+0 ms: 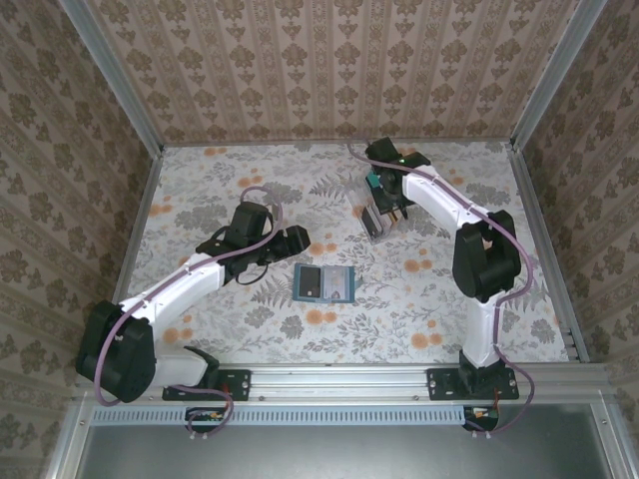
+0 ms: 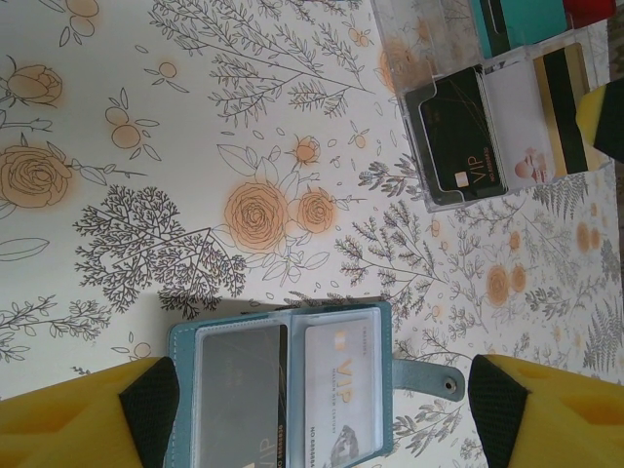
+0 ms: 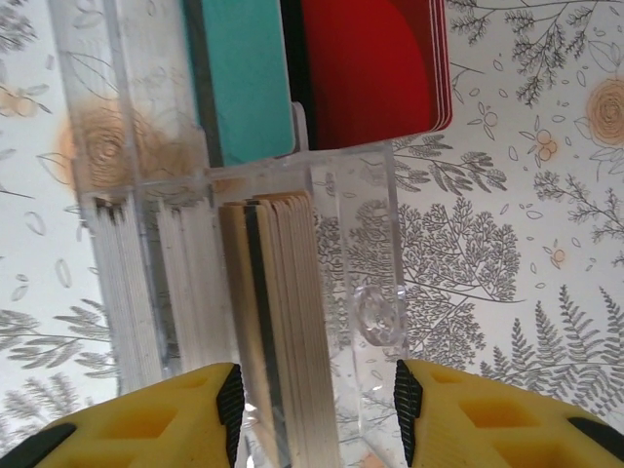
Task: Put the credit cards into the card holder
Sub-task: Pick up the credit card from the storage box.
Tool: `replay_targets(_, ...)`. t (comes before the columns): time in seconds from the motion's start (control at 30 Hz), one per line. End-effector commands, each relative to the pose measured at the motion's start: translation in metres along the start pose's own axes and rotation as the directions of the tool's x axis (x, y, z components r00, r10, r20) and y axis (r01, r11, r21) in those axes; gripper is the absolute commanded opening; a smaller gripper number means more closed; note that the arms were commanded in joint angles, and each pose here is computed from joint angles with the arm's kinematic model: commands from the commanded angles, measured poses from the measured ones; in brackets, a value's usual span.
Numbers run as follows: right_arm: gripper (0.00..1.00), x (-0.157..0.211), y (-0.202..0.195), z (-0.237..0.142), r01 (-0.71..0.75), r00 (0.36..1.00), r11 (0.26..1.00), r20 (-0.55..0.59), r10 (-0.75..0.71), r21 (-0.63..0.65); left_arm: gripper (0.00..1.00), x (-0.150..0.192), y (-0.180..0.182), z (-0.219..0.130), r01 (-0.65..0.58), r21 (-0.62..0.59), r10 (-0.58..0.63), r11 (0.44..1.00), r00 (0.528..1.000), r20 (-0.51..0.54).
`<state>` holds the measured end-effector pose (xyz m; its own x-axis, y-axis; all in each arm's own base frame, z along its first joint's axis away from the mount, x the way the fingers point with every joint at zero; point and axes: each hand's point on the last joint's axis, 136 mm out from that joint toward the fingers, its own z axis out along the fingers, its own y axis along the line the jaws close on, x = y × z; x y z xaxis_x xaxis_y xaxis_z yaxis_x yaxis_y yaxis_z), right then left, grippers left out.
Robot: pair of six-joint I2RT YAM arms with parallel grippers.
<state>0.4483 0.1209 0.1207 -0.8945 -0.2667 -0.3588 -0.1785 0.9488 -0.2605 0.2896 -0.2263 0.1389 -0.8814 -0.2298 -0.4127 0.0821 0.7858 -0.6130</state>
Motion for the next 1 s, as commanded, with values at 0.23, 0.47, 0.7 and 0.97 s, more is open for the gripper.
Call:
replay_targets(0.23, 0.45, 0.005, -0.008, 0.009, 0.095, 0.995, 0.982, -0.044, -0.089, 0.162, 0.81, -0.001, -0.001, 0.000, -0.012, 0.010, 0.012, 1.000, 1.000, -0.014)
replay_targets(0.47, 0.41, 0.001, -0.021, 0.002, 0.095, 0.995, 0.963, -0.015, -0.094, 0.253, 0.81, 0.000, 0.000, 0.001, -0.009, 0.010, 0.009, 1.000, 1.000, -0.018)
replay_targets(0.7, 0.33, 0.000, -0.021, -0.002, 0.086, 0.996, 0.967, -0.005, -0.087, 0.241, 0.81, 0.000, -0.001, 0.001, -0.008, 0.012, 0.008, 1.000, 1.000, -0.018)
replay_targets(0.97, 0.25, 0.000, -0.023, -0.008, 0.076, 0.997, 0.967, 0.009, -0.081, 0.243, 0.81, 0.001, -0.001, 0.002, -0.005, 0.016, 0.005, 1.000, 1.000, -0.023)
